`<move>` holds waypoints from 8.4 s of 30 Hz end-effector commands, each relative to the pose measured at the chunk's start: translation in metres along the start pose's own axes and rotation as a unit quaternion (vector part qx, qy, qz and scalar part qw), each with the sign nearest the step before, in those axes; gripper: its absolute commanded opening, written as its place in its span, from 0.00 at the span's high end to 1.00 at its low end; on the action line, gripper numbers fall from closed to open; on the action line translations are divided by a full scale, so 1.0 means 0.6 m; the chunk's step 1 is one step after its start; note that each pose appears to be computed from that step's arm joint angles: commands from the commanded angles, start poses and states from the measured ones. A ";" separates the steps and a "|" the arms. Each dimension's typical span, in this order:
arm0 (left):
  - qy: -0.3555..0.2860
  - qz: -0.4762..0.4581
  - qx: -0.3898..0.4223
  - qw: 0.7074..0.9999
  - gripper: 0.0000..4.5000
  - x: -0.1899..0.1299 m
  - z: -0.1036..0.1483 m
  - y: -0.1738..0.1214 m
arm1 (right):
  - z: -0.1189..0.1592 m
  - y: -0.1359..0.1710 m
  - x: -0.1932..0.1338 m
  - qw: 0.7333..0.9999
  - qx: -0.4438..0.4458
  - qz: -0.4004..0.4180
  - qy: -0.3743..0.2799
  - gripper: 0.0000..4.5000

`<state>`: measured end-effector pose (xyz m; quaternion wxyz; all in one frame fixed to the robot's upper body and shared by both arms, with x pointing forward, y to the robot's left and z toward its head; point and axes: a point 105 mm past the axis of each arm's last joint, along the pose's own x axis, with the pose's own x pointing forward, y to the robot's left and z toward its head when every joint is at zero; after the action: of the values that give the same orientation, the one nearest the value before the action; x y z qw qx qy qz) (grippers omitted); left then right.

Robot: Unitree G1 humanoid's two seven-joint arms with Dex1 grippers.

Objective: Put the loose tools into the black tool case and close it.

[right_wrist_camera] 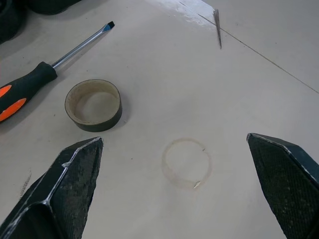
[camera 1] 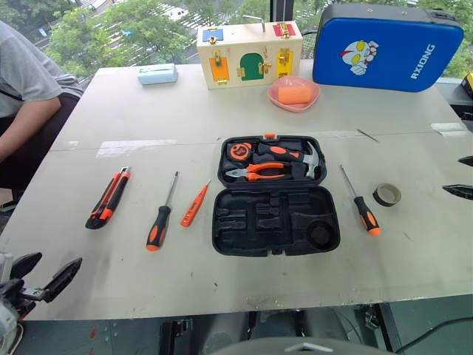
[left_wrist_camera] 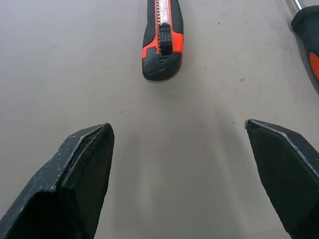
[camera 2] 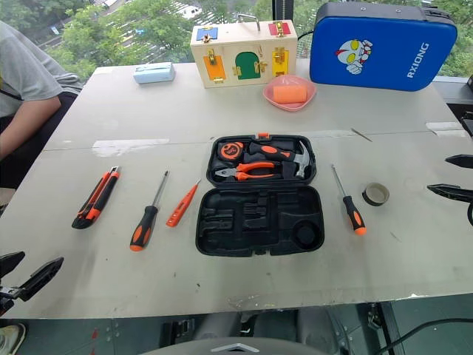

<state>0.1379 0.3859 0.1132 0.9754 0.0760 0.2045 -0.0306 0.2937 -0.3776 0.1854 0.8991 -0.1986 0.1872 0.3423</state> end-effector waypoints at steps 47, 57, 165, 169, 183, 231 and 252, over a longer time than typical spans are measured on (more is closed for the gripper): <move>0.130 -0.072 -0.033 0.988 0.75 0.193 0.015 -0.159 | 0.260 0.285 0.053 0.923 -0.156 0.257 -0.240 0.00; -0.032 -0.267 0.181 0.946 0.75 0.177 0.205 -0.184 | 0.244 0.283 0.077 0.932 -0.134 0.252 -0.224 0.00; -0.006 -0.537 0.384 0.751 1.00 0.305 0.253 -0.463 | 0.191 0.318 0.087 0.968 -0.076 0.147 -0.190 0.00; 0.013 -0.531 0.414 0.739 1.00 0.315 0.227 -0.466 | 0.187 0.320 0.092 0.968 -0.074 0.148 -0.190 0.00; 0.023 -0.528 0.507 0.681 1.00 0.336 0.167 -0.487 | 0.172 0.321 0.106 0.971 -0.068 0.140 -0.182 0.00; -0.104 -0.642 0.240 0.721 0.00 0.095 0.315 -0.394 | -0.025 0.252 0.158 0.959 0.173 -0.210 -0.083 0.89; -0.068 -0.590 0.242 0.768 0.00 0.073 0.268 -0.363 | 0.147 0.304 0.271 0.932 -0.210 0.290 -0.049 0.89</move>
<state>0.2247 0.1452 0.2021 0.7236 0.1561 0.1481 -0.6558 0.2930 -0.1211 0.1434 0.7073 -0.2803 0.1183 0.6381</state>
